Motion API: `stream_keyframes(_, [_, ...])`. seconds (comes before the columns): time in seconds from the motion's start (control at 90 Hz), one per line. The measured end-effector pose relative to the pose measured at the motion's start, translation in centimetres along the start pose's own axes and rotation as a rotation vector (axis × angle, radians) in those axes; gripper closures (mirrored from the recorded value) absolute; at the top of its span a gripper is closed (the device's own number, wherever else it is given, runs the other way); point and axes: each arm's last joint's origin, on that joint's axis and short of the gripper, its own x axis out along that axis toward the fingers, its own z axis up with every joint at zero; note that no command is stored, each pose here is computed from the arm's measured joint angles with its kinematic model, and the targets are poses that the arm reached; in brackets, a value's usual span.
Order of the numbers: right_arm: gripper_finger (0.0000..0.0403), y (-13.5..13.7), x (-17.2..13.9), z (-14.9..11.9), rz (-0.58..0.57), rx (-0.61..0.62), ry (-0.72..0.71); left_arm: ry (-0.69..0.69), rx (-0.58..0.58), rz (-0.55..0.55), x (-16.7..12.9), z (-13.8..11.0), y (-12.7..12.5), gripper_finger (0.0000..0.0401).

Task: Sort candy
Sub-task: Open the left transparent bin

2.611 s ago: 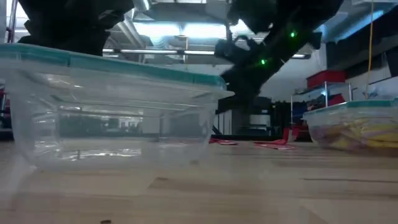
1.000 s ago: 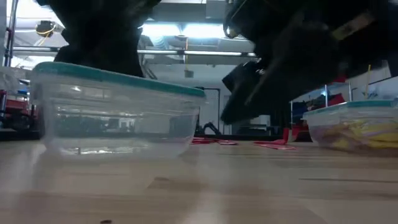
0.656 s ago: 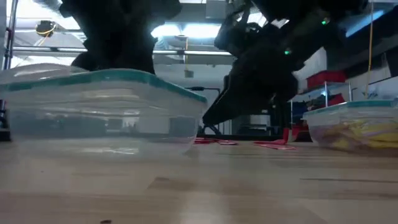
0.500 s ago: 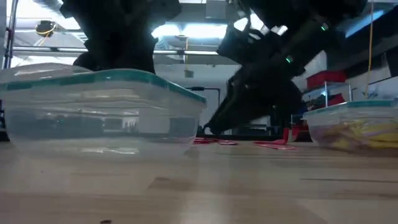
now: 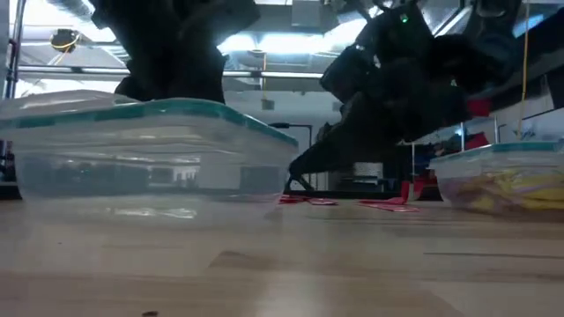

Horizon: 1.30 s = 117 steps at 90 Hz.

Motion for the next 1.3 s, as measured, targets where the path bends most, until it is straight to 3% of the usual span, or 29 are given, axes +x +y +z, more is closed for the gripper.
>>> stream_keyframes(0.456, [0.0233, 0.1, 0.7, -1.1, 0.099, 0.016, -0.102, -0.074, 0.001, 0.026, 1.9, -0.6, -0.6, 0.0401])
stream_keyframes(0.644, [0.0233, 0.4, 0.1, -1.6, 0.230, 0.030, -0.100, -0.116, -0.067, 0.049, 2.9, -1.2, -1.0, 0.0401])
stream_keyframes(0.8, [0.0233, 1.4, -0.9, -1.2, 0.463, -0.016, -0.147, -0.159, -0.094, 0.063, 3.6, -1.6, -1.2, 0.0401])
stream_keyframes(0.889, [0.0233, 2.1, -1.5, -1.1, 0.499, -0.010, -0.136, -0.160, -0.094, 0.063, 3.6, -1.6, -1.2, 0.0401])
stream_keyframes(1.044, [0.0233, 4.0, -3.1, 0.2, 0.547, -0.110, -0.178, -0.178, -0.066, 0.057, 3.4, -1.6, -1.4, 0.0401])
stream_keyframes(1.3, [0.0233, 8.3, -3.4, 1.4, 0.422, -0.383, -0.217, -0.172, 0.013, -0.011, 0.8, -0.6, -2.2, 0.0401])
